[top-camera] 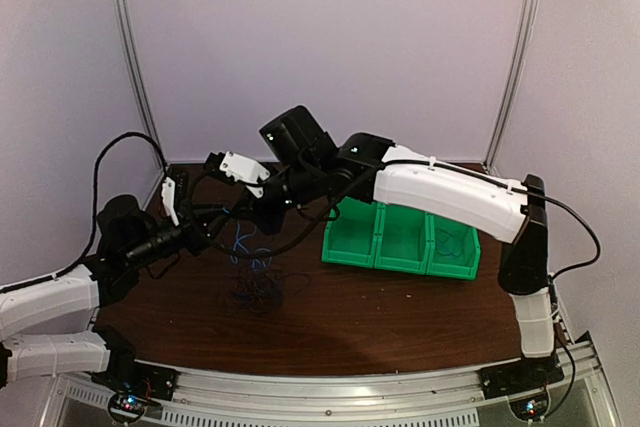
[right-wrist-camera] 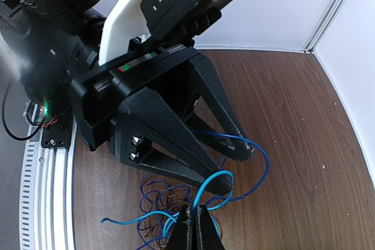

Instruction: Untangle the cables

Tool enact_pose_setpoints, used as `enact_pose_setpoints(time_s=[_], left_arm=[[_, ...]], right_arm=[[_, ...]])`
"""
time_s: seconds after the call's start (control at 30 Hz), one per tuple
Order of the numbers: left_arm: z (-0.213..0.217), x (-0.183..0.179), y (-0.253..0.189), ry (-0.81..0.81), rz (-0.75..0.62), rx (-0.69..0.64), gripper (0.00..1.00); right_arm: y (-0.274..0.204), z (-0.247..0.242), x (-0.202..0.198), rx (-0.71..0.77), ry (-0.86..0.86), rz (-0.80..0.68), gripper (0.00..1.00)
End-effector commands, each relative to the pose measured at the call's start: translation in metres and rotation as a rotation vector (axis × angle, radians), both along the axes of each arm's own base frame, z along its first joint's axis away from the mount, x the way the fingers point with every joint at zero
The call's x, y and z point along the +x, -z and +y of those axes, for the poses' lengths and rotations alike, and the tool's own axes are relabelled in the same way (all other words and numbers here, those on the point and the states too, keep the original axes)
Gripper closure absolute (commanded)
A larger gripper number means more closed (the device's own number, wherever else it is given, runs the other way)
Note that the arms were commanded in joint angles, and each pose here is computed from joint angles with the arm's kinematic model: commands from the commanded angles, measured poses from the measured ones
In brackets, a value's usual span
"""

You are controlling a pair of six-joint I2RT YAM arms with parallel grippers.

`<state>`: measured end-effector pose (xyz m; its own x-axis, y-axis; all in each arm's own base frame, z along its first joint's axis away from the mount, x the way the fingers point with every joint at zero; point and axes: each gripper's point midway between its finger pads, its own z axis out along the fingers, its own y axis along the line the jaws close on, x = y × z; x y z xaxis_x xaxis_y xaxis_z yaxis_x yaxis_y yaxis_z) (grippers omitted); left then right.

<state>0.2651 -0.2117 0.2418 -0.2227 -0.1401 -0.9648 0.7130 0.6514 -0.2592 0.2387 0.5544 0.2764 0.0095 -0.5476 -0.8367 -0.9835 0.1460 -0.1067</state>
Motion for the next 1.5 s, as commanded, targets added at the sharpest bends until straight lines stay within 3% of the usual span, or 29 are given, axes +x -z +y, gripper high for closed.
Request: enact_pose_setpoints(time_s=[0.0,0.33,0.5,0.63,0.83,1.1,1.47], left_arm=[[-0.006,-0.002,-0.037,0.034,-0.136,-0.033,0.7],[-0.008,-0.003,-0.047,0.051,-0.193,-0.054,0.91],[-0.001,0.006,-0.041,-0.015,-0.157,-0.035,0.99],[-0.002,0.005,-0.035,-0.007,-0.118,-0.028,1.0],[0.007,0.004,-0.025,-0.052,-0.072,-0.037,1.0],[0.031,0.023,0.02,-0.237,0.119,0.021,1.0],[0.063,0.026,0.09,-0.436,0.326,0.015,1.0]], right_arm=[[-0.008,-0.002,0.002,0.013,0.005,0.001,1.0],[-0.003,-0.006,0.016,0.011,0.025,0.033,1.0],[0.0,-0.012,0.025,-0.001,0.04,0.035,0.88],[0.008,-0.016,0.031,-0.02,0.043,0.029,0.86],[0.028,-0.011,0.031,-0.052,0.025,0.056,0.76],[0.105,-0.024,0.019,-0.188,-0.051,0.086,0.71],[0.159,-0.033,0.012,-0.272,-0.1,0.146,0.77]])
